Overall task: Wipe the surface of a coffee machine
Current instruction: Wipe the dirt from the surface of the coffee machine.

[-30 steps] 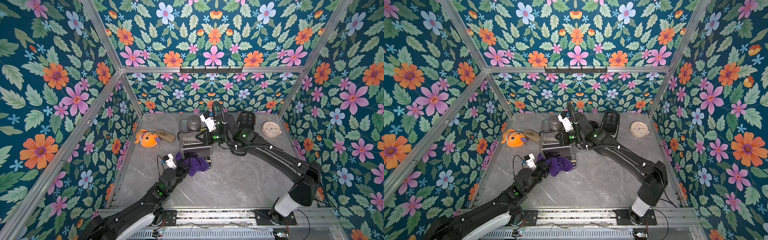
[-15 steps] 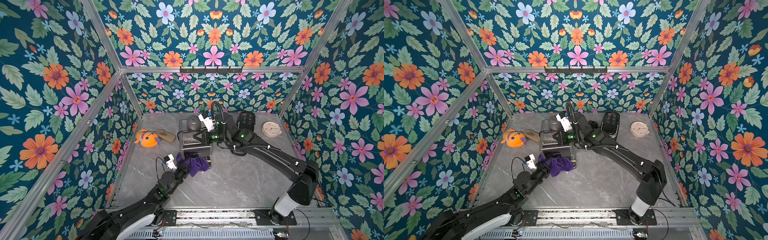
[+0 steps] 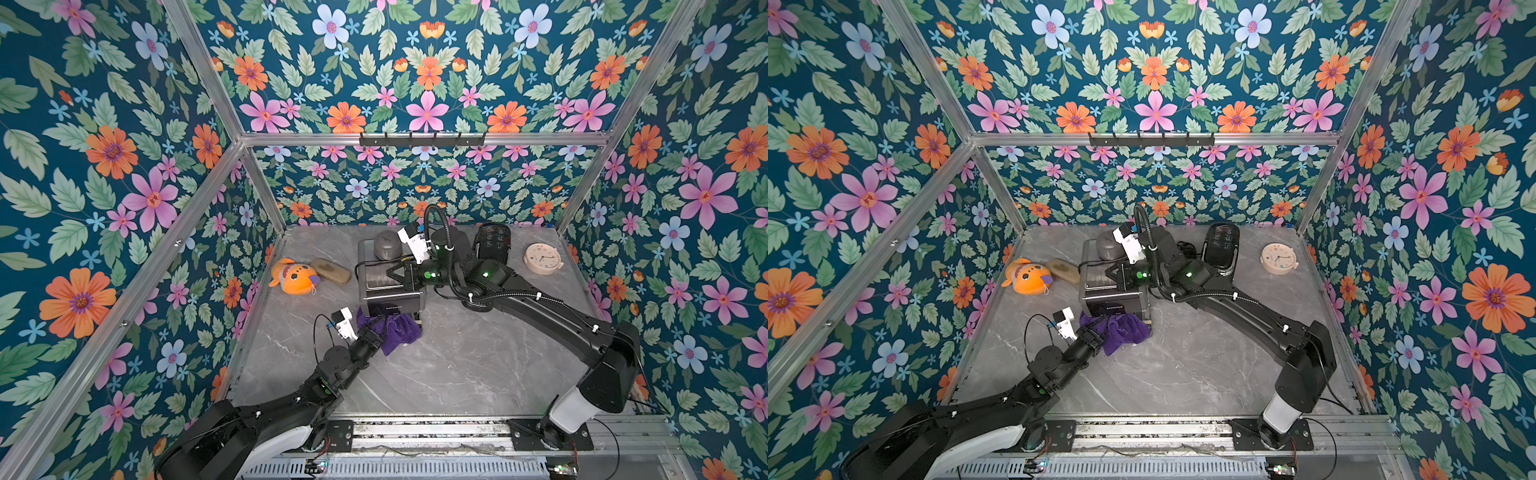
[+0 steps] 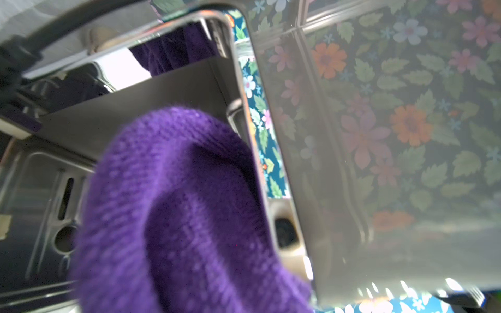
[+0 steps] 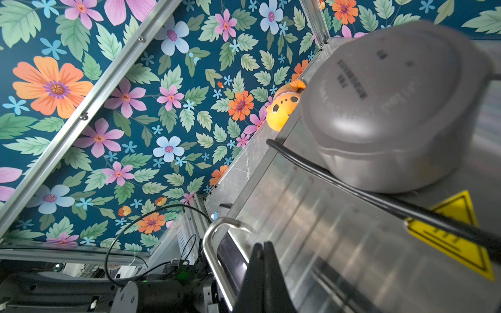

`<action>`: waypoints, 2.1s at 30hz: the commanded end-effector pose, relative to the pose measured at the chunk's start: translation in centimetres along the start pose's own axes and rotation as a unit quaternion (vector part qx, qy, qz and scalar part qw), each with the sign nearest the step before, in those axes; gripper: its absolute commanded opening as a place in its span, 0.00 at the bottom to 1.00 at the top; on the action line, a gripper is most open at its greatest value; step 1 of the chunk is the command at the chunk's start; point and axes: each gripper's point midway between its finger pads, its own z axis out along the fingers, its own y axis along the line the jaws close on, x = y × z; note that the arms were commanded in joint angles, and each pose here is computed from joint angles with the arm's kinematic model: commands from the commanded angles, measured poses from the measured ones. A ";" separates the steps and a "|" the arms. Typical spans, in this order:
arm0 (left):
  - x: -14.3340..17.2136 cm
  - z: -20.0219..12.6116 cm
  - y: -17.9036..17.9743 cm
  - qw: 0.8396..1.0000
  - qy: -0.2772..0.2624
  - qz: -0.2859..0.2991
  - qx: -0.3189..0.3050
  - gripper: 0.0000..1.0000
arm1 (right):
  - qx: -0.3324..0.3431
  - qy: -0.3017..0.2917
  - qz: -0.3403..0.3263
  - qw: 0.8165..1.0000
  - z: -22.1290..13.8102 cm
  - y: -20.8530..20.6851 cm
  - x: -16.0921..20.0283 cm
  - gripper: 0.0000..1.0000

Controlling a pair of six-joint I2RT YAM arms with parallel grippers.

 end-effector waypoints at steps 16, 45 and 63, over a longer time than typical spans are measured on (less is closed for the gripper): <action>1.9 1.1 -4.2 0.995 0.016 -0.004 0.098 0.00 | 0.068 0.129 0.059 0.988 0.6 -3.9 7.0 0.00; 0.0 -0.1 4.8 0.994 -0.081 -0.053 -0.045 0.00 | 0.065 0.130 0.067 0.987 0.6 -3.8 7.1 0.00; -3.9 0.3 7.4 0.986 -0.085 0.023 -0.144 0.00 | 0.062 0.136 0.075 0.986 0.8 -3.6 7.9 0.00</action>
